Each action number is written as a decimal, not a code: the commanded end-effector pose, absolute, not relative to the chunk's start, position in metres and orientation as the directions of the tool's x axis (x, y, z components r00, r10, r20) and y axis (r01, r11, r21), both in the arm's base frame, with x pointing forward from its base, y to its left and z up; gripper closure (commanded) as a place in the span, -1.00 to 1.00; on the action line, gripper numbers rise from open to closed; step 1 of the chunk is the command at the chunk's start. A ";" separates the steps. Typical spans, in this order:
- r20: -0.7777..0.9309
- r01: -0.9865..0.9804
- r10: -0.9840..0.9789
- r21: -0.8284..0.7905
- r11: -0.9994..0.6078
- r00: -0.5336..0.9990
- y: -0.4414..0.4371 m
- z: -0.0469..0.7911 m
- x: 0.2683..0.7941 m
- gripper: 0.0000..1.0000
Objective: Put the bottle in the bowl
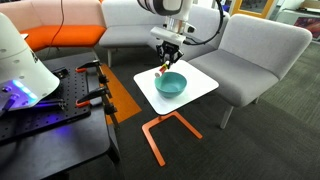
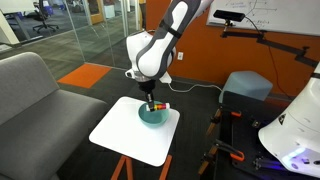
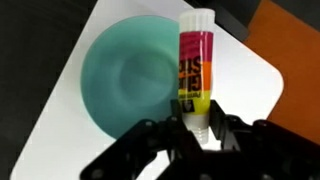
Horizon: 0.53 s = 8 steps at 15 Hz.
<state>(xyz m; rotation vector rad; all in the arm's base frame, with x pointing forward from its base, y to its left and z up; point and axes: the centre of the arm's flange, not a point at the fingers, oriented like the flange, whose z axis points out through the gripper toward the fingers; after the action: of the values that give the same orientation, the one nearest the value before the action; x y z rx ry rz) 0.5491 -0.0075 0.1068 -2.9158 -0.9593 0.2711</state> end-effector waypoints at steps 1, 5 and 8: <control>-0.173 0.646 0.656 -0.118 -0.754 0.735 -0.016 0.095 0.556 0.83; -0.182 0.673 0.677 -0.094 -0.734 0.713 -0.015 0.078 0.556 0.10; -0.178 0.691 0.692 -0.079 -0.719 0.700 -0.013 0.076 0.559 -0.44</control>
<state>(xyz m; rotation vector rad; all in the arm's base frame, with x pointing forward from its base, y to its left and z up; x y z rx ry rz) 0.5531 -0.0131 0.0757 -2.8792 -1.1239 0.3250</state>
